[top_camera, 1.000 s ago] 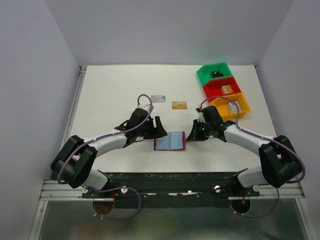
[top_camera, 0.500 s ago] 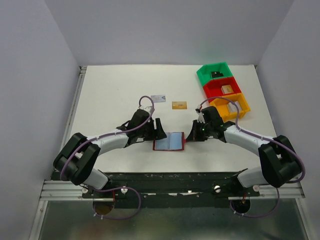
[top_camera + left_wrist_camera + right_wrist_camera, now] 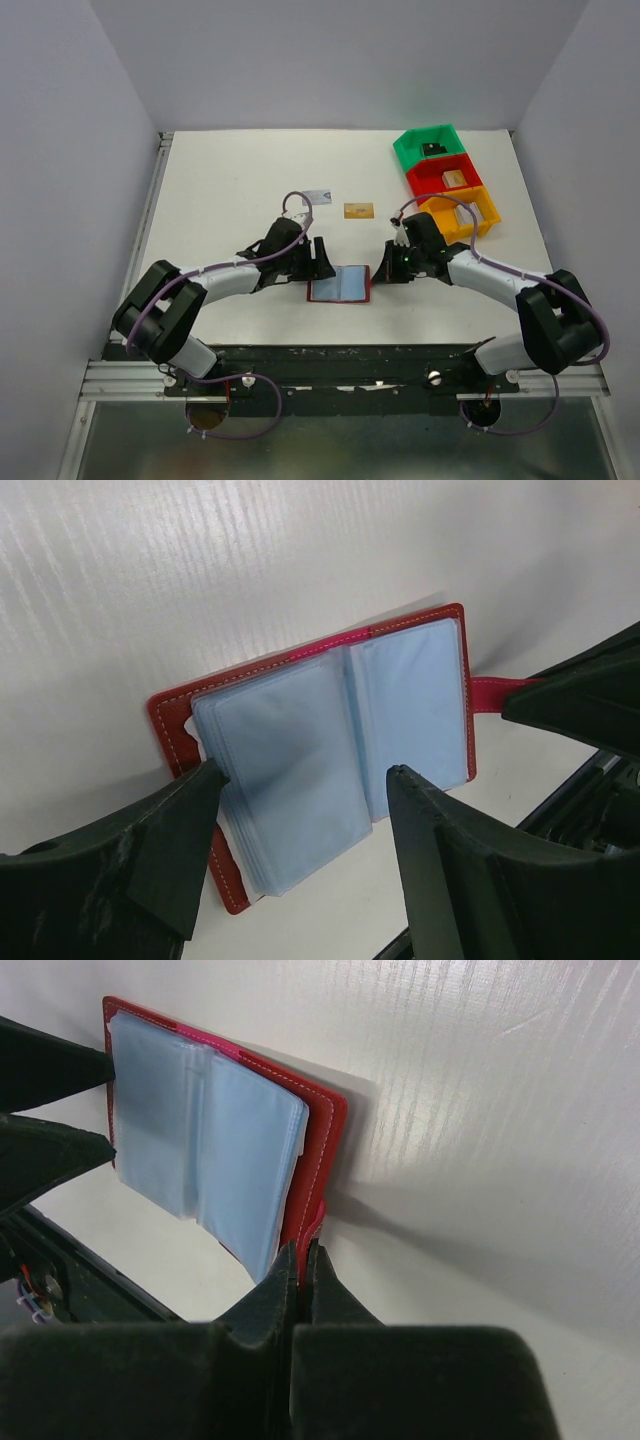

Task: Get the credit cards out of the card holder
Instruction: Remove the credit card from the card holder.

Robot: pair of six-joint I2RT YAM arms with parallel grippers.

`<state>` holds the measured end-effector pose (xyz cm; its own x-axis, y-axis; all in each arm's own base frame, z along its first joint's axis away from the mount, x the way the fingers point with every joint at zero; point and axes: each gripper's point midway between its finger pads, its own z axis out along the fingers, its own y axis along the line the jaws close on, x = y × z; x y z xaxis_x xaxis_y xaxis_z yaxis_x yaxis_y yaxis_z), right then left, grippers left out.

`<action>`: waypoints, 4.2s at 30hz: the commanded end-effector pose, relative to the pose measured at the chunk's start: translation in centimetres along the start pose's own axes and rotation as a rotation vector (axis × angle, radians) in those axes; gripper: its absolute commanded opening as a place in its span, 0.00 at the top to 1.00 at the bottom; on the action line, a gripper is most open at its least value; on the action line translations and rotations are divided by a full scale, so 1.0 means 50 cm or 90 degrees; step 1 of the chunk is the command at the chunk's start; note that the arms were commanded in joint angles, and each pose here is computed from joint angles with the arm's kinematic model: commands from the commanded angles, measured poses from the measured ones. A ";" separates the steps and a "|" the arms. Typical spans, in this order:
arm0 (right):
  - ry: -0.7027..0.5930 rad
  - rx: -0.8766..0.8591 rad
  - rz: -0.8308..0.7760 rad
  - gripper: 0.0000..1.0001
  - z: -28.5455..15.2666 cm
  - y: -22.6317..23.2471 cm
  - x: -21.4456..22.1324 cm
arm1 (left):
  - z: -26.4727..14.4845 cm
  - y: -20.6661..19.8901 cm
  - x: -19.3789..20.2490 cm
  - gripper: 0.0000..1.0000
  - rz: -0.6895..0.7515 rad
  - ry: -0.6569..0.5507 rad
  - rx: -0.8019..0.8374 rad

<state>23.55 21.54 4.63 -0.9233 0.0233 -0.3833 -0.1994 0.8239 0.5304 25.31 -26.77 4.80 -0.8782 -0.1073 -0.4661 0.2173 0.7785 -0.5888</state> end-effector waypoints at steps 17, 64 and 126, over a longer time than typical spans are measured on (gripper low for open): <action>0.012 -0.018 0.007 1.00 0.011 0.005 0.003 | -0.002 -0.102 -0.005 0.24 0.098 0.006 0.121; 0.010 0.050 0.002 0.92 -0.001 -0.030 0.004 | -0.019 -0.037 0.002 0.24 0.123 -0.020 -0.052; 0.053 -0.212 0.055 0.70 0.123 0.116 0.011 | -0.015 0.044 0.016 1.00 0.070 -0.042 -0.117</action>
<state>23.33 29.68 3.49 -0.9652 0.0248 -0.2604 -0.2005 0.5692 0.7974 24.89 -25.71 4.04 -0.8217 -0.0436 -0.5683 0.2537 0.8649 -0.4332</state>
